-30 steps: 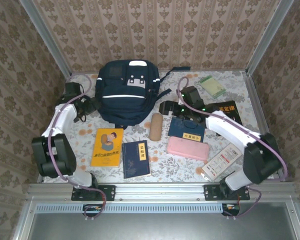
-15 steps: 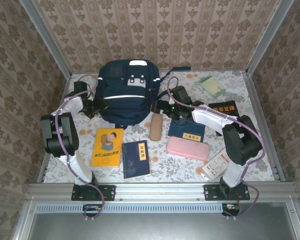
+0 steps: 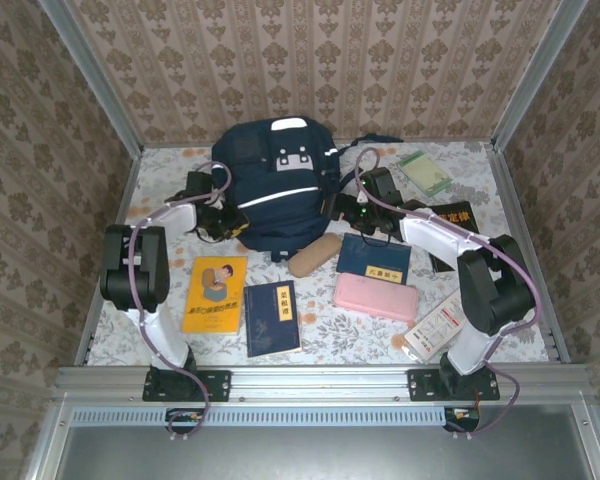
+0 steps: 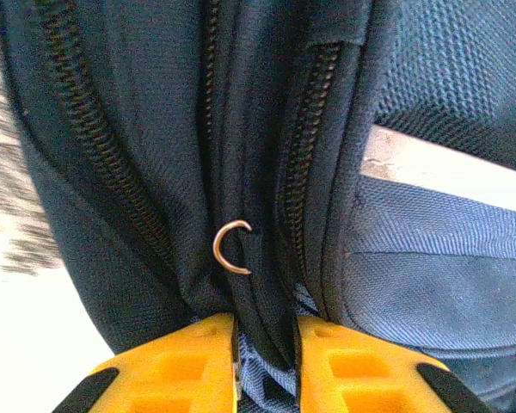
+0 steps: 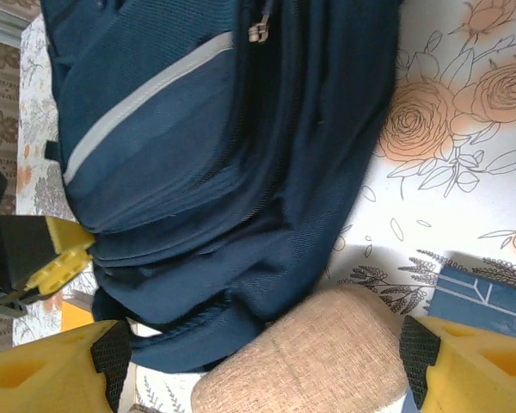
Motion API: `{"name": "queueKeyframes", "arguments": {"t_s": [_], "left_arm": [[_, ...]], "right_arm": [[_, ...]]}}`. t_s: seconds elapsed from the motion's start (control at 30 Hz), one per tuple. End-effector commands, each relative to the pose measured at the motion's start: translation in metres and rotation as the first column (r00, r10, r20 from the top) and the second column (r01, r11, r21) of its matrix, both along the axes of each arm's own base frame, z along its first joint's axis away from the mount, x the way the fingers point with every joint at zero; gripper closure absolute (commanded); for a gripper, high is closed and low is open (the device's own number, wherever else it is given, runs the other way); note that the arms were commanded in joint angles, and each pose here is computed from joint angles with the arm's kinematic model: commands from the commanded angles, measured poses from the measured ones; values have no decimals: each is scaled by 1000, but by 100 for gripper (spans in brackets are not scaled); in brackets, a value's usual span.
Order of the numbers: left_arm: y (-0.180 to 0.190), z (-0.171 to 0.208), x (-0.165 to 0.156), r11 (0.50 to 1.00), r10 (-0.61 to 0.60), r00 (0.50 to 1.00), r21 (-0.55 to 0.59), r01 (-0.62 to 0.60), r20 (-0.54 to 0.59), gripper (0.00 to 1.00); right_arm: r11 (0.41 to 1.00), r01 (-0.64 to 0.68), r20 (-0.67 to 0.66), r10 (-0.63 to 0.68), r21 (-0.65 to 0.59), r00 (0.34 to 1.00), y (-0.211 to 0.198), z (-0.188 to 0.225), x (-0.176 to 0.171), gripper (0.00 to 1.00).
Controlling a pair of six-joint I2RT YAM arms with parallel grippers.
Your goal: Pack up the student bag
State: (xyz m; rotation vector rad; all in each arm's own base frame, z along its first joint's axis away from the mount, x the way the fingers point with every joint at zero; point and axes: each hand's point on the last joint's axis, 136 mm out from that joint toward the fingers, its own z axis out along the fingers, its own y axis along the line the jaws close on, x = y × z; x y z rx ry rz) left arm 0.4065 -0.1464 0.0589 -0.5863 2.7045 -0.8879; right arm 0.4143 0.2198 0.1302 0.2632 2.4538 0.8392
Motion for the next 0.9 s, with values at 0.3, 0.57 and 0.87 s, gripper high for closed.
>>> {"name": "queueKeyframes", "arguments": {"t_s": [0.3, 0.57, 0.87], "left_arm": [[-134, 40, -13, 966, -131, 984, -209, 155, 123, 73], [-147, 73, -38, 966, -191, 960, -136, 221, 204, 38], [-69, 123, -56, 971, -216, 937, 160, 177, 274, 24]], "right_arm": [[990, 139, -62, -140, -22, 988, -42, 8, -8, 9], [965, 259, -170, -251, 29, 953, -45, 4, -11, 18], [937, 340, -243, -313, 78, 918, -23, 13, 9, 48]]}}
